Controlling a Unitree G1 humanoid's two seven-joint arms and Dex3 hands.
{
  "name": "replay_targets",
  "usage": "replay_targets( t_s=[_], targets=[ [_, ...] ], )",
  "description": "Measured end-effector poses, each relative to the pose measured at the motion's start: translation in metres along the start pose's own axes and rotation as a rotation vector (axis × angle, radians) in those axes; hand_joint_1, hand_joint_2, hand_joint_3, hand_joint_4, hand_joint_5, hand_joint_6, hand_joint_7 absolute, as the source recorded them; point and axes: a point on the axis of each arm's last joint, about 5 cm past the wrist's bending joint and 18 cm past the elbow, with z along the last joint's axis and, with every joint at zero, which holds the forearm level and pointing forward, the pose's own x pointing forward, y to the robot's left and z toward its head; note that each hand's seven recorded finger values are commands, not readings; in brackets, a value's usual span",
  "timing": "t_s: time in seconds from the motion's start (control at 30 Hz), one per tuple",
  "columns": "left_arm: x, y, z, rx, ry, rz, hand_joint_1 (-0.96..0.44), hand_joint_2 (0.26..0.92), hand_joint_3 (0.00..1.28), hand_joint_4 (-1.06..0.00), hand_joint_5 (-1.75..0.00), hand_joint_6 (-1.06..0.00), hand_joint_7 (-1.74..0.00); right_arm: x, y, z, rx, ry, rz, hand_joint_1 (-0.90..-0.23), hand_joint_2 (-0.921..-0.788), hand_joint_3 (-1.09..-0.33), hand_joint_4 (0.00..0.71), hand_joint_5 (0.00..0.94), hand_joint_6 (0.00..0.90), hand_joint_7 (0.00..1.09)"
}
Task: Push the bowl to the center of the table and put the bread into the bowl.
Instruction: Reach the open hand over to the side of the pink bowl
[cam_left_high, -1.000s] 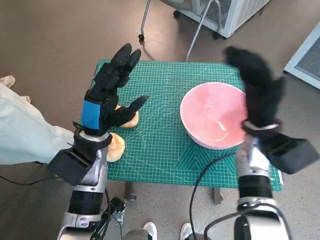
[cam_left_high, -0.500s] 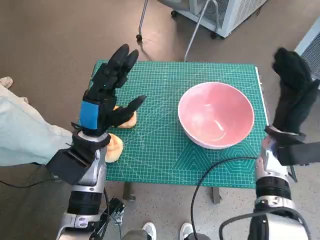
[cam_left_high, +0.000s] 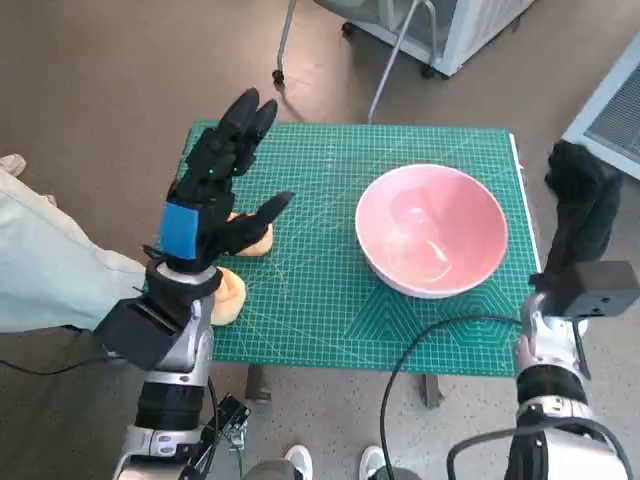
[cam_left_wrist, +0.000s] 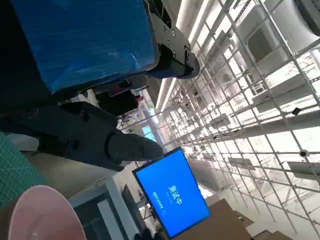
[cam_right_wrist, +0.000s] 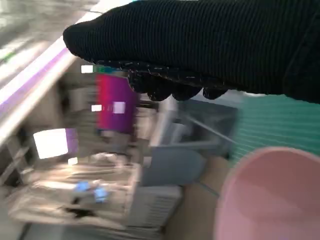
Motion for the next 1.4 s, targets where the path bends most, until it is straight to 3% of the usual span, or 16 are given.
replay_targets(
  t_s=[0.23, 0.47, 0.9, 1.4],
  targets=[
    [-0.001, 0.000, 0.000, 0.001, 0.002, 0.001, -0.29, 0.921, 0.22, -0.39, 0.00, -0.40, -0.09, -0.0083, 0.013, -0.011, 0.114, 0.108, 0.008, -0.586, -0.921, -0.986, 0.182, 0.000, 0.056, 0.59],
    [-0.004, 0.003, 0.000, 0.006, 0.017, 0.003, -0.30, 0.921, 0.21, -0.39, 0.00, -0.40, -0.09, -0.0108, 0.026, -0.015, 0.183, 0.181, 0.020, -0.578, -0.921, -1.008, 0.190, 0.010, 0.070, 0.61],
    [-0.010, 0.008, 0.000, 0.025, 0.039, 0.005, -0.31, 0.921, 0.21, -0.39, 0.00, -0.41, -0.09, -0.0112, 0.046, -0.017, 0.240, 0.276, 0.057, -0.561, -0.921, -1.003, 0.197, 0.008, 0.071, 0.60],
    [-0.016, 0.009, 0.002, 0.031, 0.045, 0.021, -0.32, 0.921, 0.21, -0.39, 0.00, -0.41, -0.07, 0.0002, 0.071, -0.006, 0.312, 0.286, 0.098, -0.558, -0.921, -0.982, 0.212, 0.010, 0.097, 0.61]
  ],
)
